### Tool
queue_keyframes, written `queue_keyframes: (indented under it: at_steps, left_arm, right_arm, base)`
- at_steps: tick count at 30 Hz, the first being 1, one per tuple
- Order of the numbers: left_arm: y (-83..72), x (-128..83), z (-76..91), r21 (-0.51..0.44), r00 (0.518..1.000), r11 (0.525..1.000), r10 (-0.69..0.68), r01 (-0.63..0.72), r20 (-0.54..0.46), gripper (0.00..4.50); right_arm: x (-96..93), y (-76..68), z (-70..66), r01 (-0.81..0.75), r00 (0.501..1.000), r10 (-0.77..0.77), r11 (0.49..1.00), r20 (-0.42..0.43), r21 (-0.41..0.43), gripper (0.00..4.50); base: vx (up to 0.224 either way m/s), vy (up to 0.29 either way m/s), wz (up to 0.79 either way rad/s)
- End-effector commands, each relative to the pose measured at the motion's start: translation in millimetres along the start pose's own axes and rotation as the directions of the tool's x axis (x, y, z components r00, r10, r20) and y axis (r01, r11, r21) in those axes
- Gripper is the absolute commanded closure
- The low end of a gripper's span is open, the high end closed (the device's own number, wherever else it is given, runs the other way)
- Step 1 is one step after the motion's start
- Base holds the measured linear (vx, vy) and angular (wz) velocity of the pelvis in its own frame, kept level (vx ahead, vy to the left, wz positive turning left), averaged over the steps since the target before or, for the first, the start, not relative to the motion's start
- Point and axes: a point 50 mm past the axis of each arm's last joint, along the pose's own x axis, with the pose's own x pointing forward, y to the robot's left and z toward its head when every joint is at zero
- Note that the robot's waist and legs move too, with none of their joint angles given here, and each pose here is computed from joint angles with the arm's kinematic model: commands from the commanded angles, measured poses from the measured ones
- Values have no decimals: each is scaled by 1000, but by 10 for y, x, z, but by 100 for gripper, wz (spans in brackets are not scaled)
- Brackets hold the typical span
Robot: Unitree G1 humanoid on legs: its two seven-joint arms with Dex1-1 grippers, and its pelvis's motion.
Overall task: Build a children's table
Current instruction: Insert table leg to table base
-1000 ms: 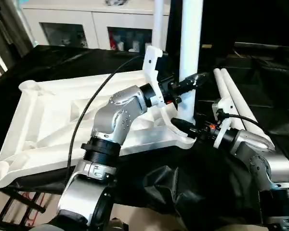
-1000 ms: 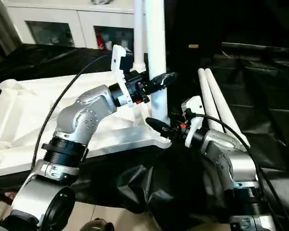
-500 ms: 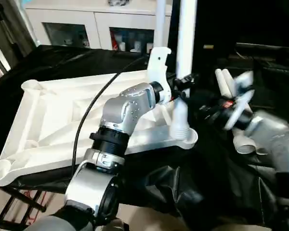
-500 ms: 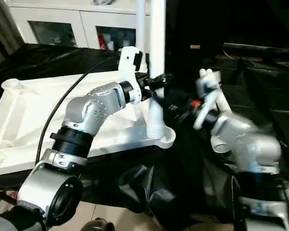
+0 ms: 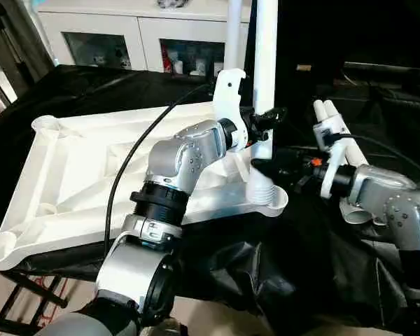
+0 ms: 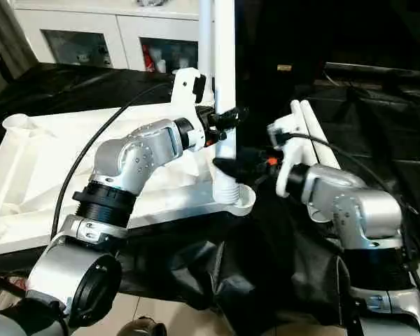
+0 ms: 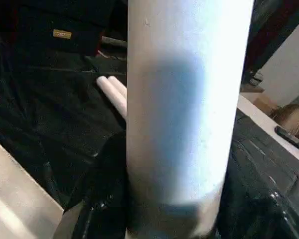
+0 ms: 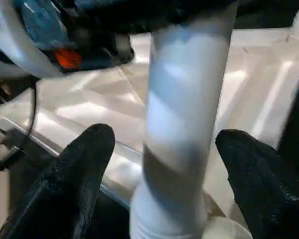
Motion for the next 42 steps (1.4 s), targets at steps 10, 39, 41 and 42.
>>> queue_keyframes:
  at_steps: [10, 39, 41, 42]
  left_arm:
    - [-231, -3, 108, 52, 989, 988, -150, 148, 16, 262]
    - [-262, -60, 35, 145, 974, 963, -220, 226, -61, 262]
    - [-260, -60, 36, 145, 973, 963, -222, 229, -62, 262]
    - [-260, -61, 38, 147, 973, 962, -224, 231, -63, 262]
  right_arm:
    - [91, -10, -60, 21, 995, -20, 1000, -94, 9, 138]
    - [-2, 9, -5, -15, 996, 14, 1000, -83, -13, 167]
    - [-18, 8, 0, -20, 997, 19, 1000, -81, -10, 167]
    - [-26, 8, 3, -22, 997, 21, 1000, -80, -8, 167]
  base:
    - [0, 0, 0]
    - [0, 0, 0]
    - [0, 0, 0]
    - [0, 0, 0]
